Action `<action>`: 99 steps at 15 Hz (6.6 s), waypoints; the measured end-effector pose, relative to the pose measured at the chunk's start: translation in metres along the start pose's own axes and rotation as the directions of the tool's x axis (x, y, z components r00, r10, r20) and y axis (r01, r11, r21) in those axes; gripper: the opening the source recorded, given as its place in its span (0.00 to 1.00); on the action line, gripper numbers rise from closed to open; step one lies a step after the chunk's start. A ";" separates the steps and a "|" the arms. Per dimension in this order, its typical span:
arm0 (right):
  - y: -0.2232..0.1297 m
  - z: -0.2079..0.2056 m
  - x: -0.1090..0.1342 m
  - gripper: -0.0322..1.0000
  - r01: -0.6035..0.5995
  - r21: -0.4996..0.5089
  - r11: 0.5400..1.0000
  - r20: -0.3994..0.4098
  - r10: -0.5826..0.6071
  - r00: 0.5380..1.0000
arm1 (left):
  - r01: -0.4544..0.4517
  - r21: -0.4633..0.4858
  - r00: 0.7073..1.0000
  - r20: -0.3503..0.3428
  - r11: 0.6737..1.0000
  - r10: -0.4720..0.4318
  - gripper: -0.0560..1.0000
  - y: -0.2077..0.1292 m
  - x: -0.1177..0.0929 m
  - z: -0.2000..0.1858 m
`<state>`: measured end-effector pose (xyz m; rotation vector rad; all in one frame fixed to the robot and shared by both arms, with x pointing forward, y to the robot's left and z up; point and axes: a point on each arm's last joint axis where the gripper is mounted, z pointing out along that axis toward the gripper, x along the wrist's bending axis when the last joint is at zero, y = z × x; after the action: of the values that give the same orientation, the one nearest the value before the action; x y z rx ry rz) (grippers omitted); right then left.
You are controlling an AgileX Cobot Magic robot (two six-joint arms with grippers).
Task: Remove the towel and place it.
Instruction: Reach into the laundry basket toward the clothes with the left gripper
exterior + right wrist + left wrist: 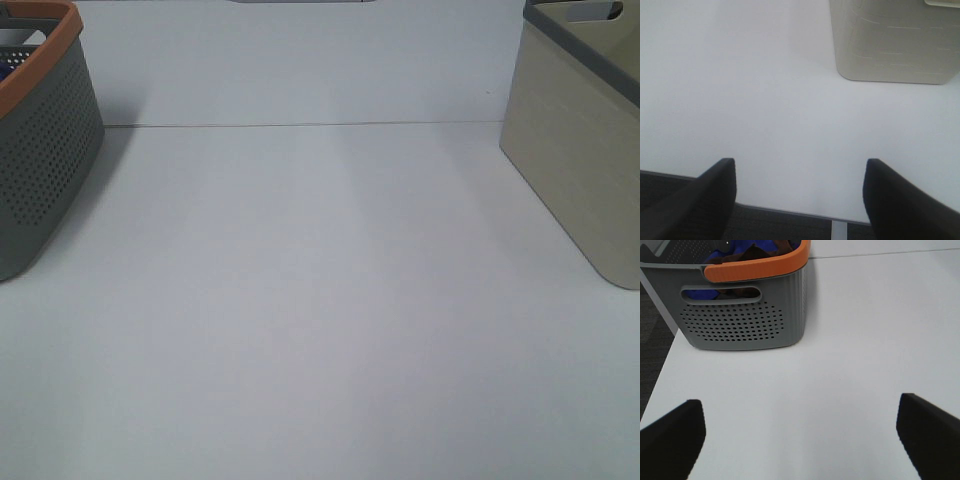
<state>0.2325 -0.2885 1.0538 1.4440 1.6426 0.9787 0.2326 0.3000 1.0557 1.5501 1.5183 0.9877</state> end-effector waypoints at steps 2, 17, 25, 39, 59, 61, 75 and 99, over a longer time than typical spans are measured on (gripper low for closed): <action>0.000 0.000 0.000 0.64 0.000 0.000 1.000 0.000 0.000 1.000 | 0.000 0.000 1.000 0.000 1.000 0.000 0.99 0.000 0.000 0.000; 0.000 0.000 0.000 0.64 0.000 0.000 1.000 0.000 0.000 1.000 | -0.066 0.006 0.995 -0.075 0.998 0.067 0.99 0.000 0.007 0.000; 0.000 0.000 0.000 0.64 0.000 0.000 1.000 0.000 0.000 1.000 | -0.073 0.005 0.994 -0.075 0.997 0.074 0.99 0.000 0.007 0.000; 0.000 0.000 0.000 0.64 0.000 0.000 1.000 0.000 0.000 1.000 | -0.067 0.005 0.996 -0.066 0.998 0.068 0.99 0.000 0.006 0.000; 0.000 0.000 0.000 0.64 0.000 0.000 1.000 0.000 0.000 1.000 | -0.191 -0.001 0.979 -0.066 0.982 0.191 0.99 0.010 0.006 -0.008; 0.000 0.000 0.000 0.64 0.000 0.000 1.000 0.000 0.000 1.000 | -0.207 0.047 0.976 -0.053 0.977 0.210 0.99 0.042 0.007 -0.016; 0.000 0.000 0.000 0.64 0.000 0.000 1.000 0.000 0.000 1.000 | -0.557 0.445 0.829 0.354 0.702 0.434 0.98 0.249 0.010 0.280; 0.000 0.000 0.000 0.64 0.000 0.000 1.000 0.000 0.000 1.000 | -0.722 0.371 0.691 0.427 0.584 0.583 0.77 0.141 0.123 0.476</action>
<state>0.2325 -0.2885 1.0538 1.4440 1.6426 0.9787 0.7235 0.4239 0.9817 2.6601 1.0376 0.7094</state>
